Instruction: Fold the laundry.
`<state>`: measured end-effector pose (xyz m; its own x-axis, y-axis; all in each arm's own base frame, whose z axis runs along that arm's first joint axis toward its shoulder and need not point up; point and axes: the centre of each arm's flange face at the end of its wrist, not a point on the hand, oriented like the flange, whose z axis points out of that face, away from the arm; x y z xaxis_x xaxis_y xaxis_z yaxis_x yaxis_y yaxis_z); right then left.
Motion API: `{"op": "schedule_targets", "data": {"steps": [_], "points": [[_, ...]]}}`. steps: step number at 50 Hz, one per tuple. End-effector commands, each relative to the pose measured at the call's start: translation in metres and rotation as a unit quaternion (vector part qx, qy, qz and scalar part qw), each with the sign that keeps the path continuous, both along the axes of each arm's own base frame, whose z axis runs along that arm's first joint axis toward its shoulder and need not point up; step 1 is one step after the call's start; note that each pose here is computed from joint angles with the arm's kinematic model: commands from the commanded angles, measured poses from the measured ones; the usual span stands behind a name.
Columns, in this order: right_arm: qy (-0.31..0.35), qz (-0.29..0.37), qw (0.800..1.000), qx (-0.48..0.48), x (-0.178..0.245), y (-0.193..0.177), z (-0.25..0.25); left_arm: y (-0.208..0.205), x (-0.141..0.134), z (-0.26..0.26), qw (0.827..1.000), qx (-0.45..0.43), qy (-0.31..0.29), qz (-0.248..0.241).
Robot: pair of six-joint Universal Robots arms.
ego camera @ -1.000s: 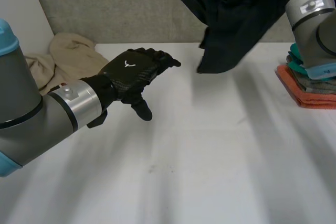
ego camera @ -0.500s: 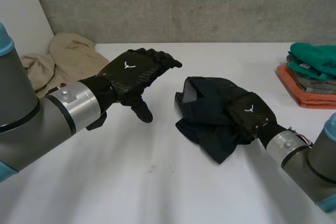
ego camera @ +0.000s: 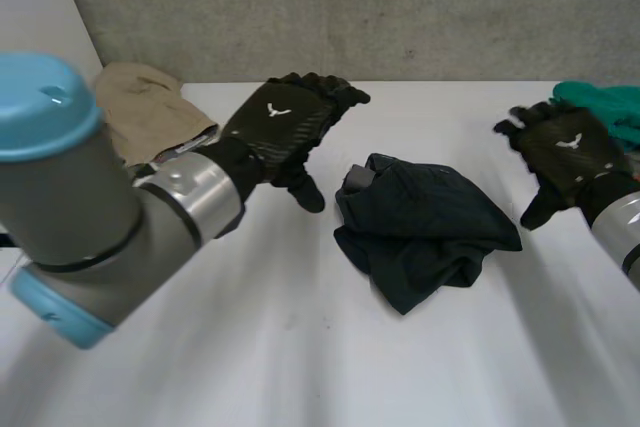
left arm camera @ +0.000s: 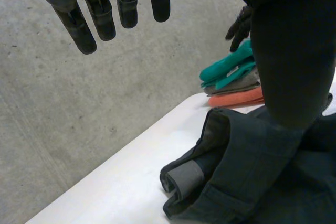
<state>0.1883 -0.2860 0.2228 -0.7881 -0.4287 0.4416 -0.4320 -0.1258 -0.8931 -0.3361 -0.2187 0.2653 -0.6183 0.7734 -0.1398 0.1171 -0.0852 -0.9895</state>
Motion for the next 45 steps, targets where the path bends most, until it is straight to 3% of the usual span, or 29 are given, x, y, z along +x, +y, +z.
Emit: {"op": "schedule_targets", "data": {"steps": [1,8,20,25,26,28,31,33,38,43,45], "points": [[-0.069,-0.039,0.996,0.037,-0.003,-0.003,0.010,0.009,-0.033,-0.028,1.000,0.016,-0.014,-0.019],[-0.069,-0.038,0.995,0.062,-0.001,-0.003,-0.004,0.012,-0.064,-0.070,0.998,0.023,-0.043,-0.049],[-0.050,-0.033,0.990,0.126,0.011,0.006,-0.047,-0.023,-0.095,-0.130,0.990,-0.093,-0.107,-0.016],[-0.050,-0.046,0.990,0.127,0.007,0.003,-0.048,-0.053,-0.088,-0.083,0.980,-0.176,-0.039,0.090],[-0.050,-0.046,0.990,0.127,0.006,0.003,-0.049,-0.066,-0.076,-0.050,0.969,-0.207,0.001,0.138],[-0.050,-0.046,0.990,0.126,0.006,0.003,-0.048,-0.081,-0.059,-0.012,0.952,-0.242,0.043,0.183],[-0.052,-0.046,0.990,0.123,0.007,0.002,-0.047,-0.090,-0.034,0.053,0.920,-0.308,0.109,0.214],[-0.053,-0.045,0.990,0.123,0.007,0.002,-0.047,-0.083,-0.031,0.086,0.907,-0.346,0.142,0.196],[-0.056,-0.043,0.990,0.125,0.009,0.003,-0.048,-0.071,-0.036,0.109,0.907,-0.350,0.188,0.138],[-0.056,-0.044,0.990,0.125,0.009,0.004,-0.049,-0.062,-0.055,0.079,0.933,-0.285,0.200,0.088],[-0.056,-0.048,0.989,0.127,0.007,0.003,-0.049,-0.047,-0.079,0.040,0.957,-0.225,0.177,0.046]]}}
